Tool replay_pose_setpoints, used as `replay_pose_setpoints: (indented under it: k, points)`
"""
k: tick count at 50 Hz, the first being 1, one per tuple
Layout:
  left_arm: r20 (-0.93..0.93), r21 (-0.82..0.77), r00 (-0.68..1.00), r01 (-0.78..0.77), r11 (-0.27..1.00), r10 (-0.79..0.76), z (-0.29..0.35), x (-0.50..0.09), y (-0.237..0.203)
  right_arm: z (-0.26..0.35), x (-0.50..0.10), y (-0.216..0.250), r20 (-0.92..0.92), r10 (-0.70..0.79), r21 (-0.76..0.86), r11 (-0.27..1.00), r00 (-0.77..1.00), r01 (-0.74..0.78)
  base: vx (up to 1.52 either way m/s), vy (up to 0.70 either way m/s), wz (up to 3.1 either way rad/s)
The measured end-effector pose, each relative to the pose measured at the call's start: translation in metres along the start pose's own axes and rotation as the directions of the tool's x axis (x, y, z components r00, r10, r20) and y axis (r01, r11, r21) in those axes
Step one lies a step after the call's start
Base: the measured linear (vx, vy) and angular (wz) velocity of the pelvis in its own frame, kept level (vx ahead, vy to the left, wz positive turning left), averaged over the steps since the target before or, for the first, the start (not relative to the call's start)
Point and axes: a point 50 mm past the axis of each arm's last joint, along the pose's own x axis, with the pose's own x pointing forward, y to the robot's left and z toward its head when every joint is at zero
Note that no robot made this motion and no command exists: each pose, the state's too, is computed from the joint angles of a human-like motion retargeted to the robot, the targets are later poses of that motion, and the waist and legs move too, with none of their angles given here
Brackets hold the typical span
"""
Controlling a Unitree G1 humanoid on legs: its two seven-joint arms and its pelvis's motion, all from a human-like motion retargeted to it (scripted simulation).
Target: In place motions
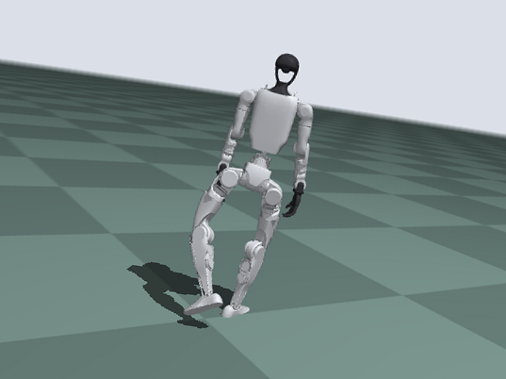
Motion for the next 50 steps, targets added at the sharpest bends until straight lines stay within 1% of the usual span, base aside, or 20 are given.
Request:
replay_pose_setpoints:
  k: [3,5,11,15,20,23,27,29,32,35,37,42,47,50]
  points:
    - [-0.022,-0.061,1.0,-0.005,0.998,0.004,-0.005,0.001,-0.009,0.013,-0.004,-0.01,0.06,-0.033,-0.003,0.999,0.998,0.033,0.05,0.09,-2.32]
    - [-0.036,-0.074,0.999,-0.008,0.997,0.006,-0.008,0.001,-0.011,0.021,-0.007,-0.017,0.096,-0.057,-0.002,0.998,0.994,0.057,0.02,0.13,-2.17]
    - [-0.059,-0.014,0.997,-0.043,0.999,0.042,-0.02,0.001,0.001,0.032,-0.01,-0.021,0.118,-0.103,0.002,0.995,0.988,0.104,0.03,0.07,-1.28]
    - [-0.08,0.014,0.995,-0.065,0.998,0.066,-0.019,-0.001,0.007,0.028,-0.009,-0.02,0.101,-0.089,0.02,0.996,0.991,0.088,-0.01,0.03,-1.62]
    - [-0.081,0.007,0.996,-0.032,0.999,0.032,-0.011,-0.001,0.007,0.006,-0.004,-0.018,0.021,-0.089,0.006,0.996,0.996,0.089,0.02,0.01,-1.9]
    - [-0.076,0.043,0.997,-0.024,0.999,0.027,-0.005,-0.001,0.008,-0.016,-0.001,-0.016,-0.054,-0.084,0.027,0.996,0.995,0.086,0.14,-0.01,-1.08]
    - [-0.063,0.101,0.998,-0.013,0.995,0.02,0.0,-0.002,0.012,-0.054,0.001,-0.008,-0.199,-0.047,0.05,0.997,0.979,0.058,0.27,-0.04,-0.25]
    - [-0.042,0.131,0.999,-0.008,0.991,0.014,0.011,-0.002,0.012,-0.064,0.001,0.0,-0.24,-0.047,0.097,0.993,0.97,0.072,0.07,-0.03,0.09]
    - [0.027,0.164,0.999,-0.022,0.986,0.018,0.034,-0.004,0.011,-0.078,0.002,0.004,-0.259,-0.047,0.213,0.972,0.965,0.105,0.05,0.0,-0.3]
    - [0.076,0.189,0.997,-0.007,0.982,-0.007,0.048,-0.006,0.009,-0.097,0.001,0.011,-0.294,0.027,0.273,0.96,0.955,0.057,0.2,-0.02,-0.09]
    - [0.107,0.197,0.994,-0.003,0.98,-0.018,0.058,-0.007,0.008,-0.098,0.002,0.018,-0.301,0.05,0.274,0.961,0.952,0.036,0.09,-0.02,-0.19]
    - [0.156,0.208,0.987,-0.006,0.978,-0.027,0.068,-0.01,0.009,-0.087,0.005,0.022,-0.258,0.049,0.245,0.969,0.965,0.017,0.04,-0.01,0.0]
    - [0.12,0.217,0.993,-0.016,0.976,-0.01,0.058,-0.009,0.015,-0.061,0.007,0.025,-0.169,0.066,0.166,0.985,0.983,-0.038,0.02,0.0,1.47]
    - [0.086,0.209,0.996,-0.022,0.978,0.004,0.047,-0.007,0.017,-0.047,0.007,0.02,-0.132,0.043,0.1,0.995,0.99,-0.03,0.0,0.01,2.31]
